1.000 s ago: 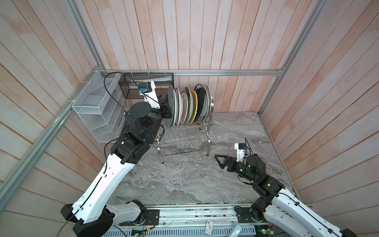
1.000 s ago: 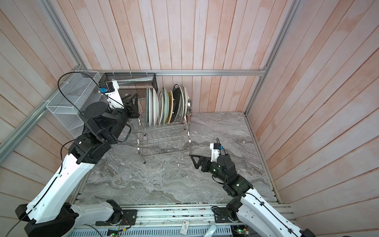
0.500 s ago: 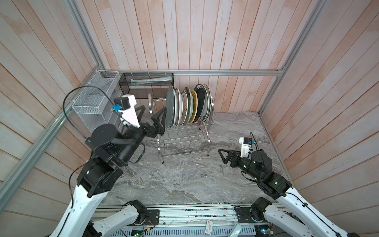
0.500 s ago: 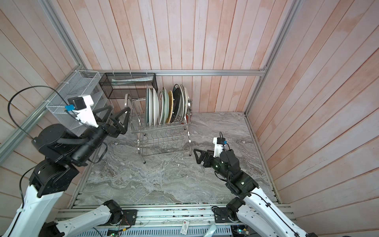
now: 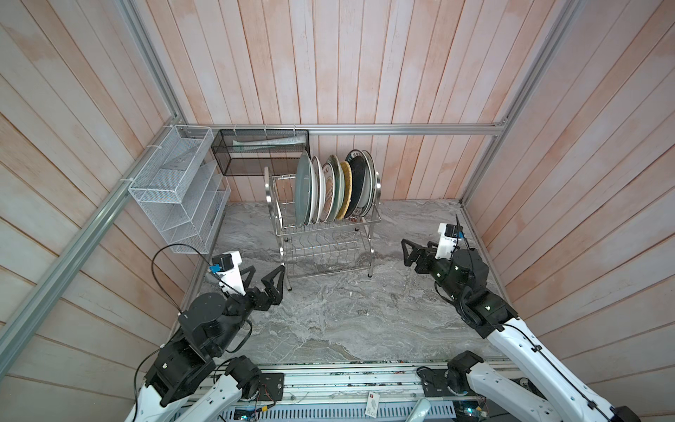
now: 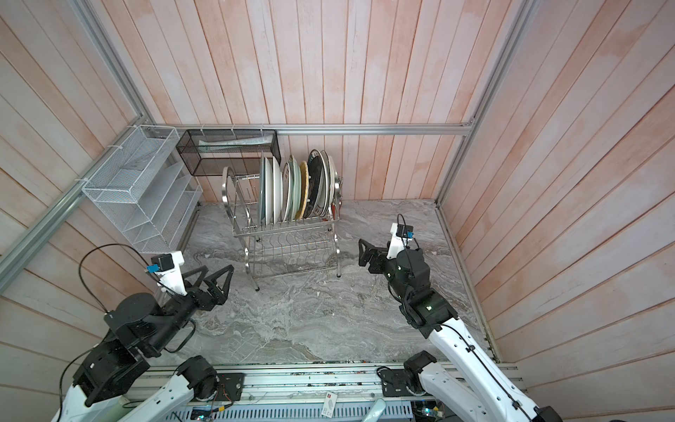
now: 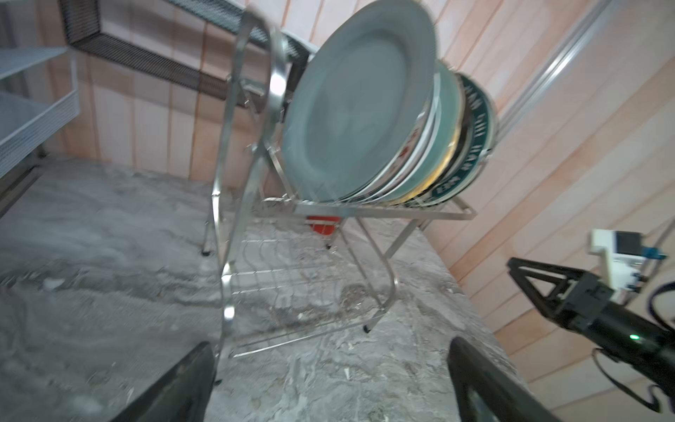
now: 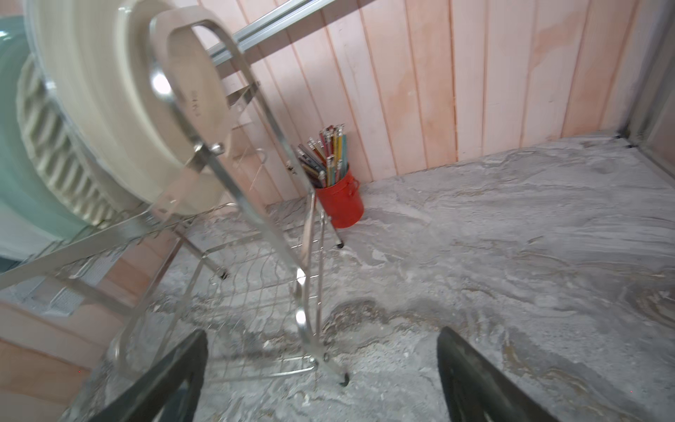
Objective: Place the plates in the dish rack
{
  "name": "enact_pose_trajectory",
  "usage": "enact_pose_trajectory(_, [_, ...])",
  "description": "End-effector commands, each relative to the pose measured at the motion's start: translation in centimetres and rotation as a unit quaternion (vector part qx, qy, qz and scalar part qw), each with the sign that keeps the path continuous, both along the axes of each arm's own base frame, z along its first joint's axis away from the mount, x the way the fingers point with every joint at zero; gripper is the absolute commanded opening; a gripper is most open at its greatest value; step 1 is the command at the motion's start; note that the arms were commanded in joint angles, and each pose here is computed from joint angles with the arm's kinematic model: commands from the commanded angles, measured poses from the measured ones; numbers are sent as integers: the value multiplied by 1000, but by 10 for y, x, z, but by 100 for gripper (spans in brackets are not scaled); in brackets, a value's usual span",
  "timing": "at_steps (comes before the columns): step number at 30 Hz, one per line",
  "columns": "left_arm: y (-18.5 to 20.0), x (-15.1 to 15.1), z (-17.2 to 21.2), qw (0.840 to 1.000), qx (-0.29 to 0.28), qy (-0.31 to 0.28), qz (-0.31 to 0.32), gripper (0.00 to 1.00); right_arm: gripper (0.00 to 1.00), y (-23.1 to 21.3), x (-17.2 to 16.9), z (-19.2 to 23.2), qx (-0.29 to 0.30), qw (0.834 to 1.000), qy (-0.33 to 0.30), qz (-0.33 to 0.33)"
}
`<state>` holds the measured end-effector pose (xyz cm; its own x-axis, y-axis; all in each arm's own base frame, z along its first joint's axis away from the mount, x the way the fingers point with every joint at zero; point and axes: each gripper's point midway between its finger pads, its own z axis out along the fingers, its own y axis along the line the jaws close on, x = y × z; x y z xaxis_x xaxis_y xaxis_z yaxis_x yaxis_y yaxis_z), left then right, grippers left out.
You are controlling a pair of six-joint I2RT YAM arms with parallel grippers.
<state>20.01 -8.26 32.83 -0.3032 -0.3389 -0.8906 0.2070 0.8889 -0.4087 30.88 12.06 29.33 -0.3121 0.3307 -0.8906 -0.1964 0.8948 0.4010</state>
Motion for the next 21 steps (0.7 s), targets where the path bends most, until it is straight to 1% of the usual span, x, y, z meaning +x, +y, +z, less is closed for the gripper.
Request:
enact_pose_trajectory(1, [36,10,-22,993,-14,15,118,100,98,-23,21,-4,16,1000,-24,-3])
enact_pose_trajectory(3, [39,19,-34,989,4,22,144,100,98,-44,29,-16,28,999,-21,-32])
enact_pose_trajectory(6, [46,36,-47,981,34,38,185,100,98,-73,37,-31,17,996,-19,-80])
enact_pose_trajectory(8, [53,48,-53,977,32,39,205,100,98,-84,41,-40,7,995,-19,-97])
enact_pose_trajectory(11, [74,65,-65,969,12,38,243,100,98,-95,44,-51,-7,992,-26,-120])
enact_pose_trajectory(15, [104,84,-91,956,-2,55,289,100,98,-104,47,-66,-25,989,-33,-143])
enact_pose_trajectory(18, [126,90,-110,942,6,58,330,100,98,-111,51,-83,-45,986,-20,-160])
enact_pose_trajectory(21, [141,89,-126,932,27,42,359,100,98,-115,51,-101,-67,984,-8,-167])
